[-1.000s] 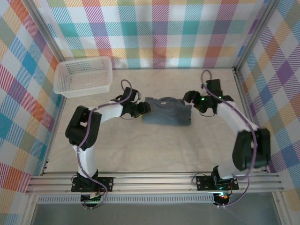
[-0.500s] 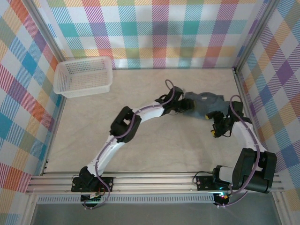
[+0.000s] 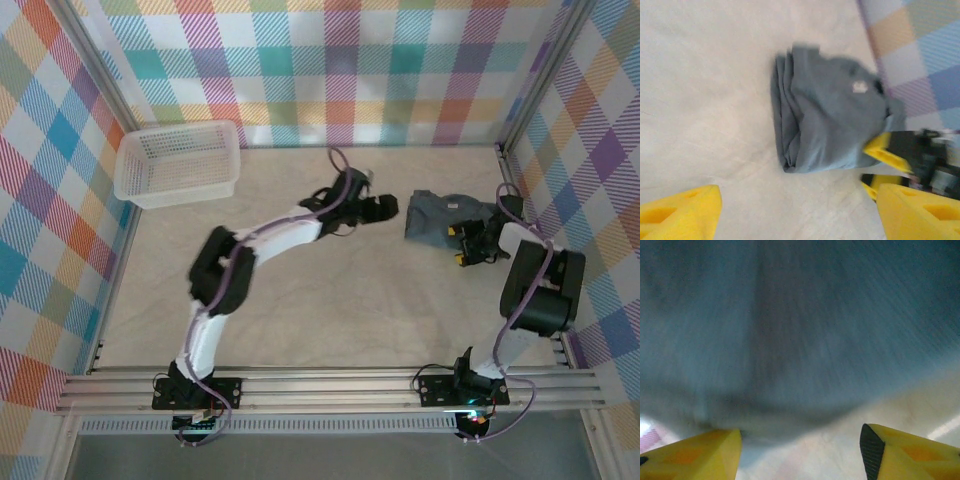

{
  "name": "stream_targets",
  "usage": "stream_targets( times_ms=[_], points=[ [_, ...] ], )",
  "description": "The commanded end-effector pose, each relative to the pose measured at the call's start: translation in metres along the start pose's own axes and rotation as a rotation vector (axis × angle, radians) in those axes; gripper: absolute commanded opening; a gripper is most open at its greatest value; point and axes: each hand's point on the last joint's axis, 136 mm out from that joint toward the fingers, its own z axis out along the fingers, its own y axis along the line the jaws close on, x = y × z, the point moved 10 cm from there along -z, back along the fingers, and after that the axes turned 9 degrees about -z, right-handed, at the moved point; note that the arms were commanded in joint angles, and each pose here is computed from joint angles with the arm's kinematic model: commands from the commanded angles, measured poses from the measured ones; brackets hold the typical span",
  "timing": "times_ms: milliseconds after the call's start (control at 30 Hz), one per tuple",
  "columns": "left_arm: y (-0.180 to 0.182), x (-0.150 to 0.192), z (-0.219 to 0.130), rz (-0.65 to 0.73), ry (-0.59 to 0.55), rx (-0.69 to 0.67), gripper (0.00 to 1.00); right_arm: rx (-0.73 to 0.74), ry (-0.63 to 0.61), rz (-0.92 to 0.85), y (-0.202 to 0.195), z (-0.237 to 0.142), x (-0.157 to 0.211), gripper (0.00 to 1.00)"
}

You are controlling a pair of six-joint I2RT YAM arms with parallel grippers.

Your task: Fold the inside-out t-shirt

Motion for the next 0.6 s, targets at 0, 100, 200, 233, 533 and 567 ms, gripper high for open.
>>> stream_targets(
  times_ms=[0,100,200,233,533,567],
  points=[
    [-0.014,-0.022,-0.081,0.174,-0.222,-0.035,0.81,-0.049,-0.037,0.012,0.015,0.013,-0.023,0.57],
    [0.005,-0.007,-0.124,0.205,-0.277,-0.143,0.8,-0.025,-0.082,-0.005,0.029,0.021,-0.045,0.52],
    [0.026,0.007,-0.159,0.201,-0.325,-0.225,0.8,-0.027,-0.095,-0.028,0.048,0.034,-0.071,0.51],
    [0.033,0.012,-0.168,0.198,-0.34,-0.254,0.79,-0.027,-0.099,-0.039,0.055,0.039,-0.08,0.51],
    [0.079,0.043,-0.208,0.146,-0.437,-0.378,0.79,-0.082,-0.175,-0.127,0.126,0.074,-0.148,0.54],
    [0.08,0.043,-0.21,0.15,-0.444,-0.383,0.79,-0.09,-0.185,-0.146,0.133,0.076,-0.155,0.55]
  ],
)
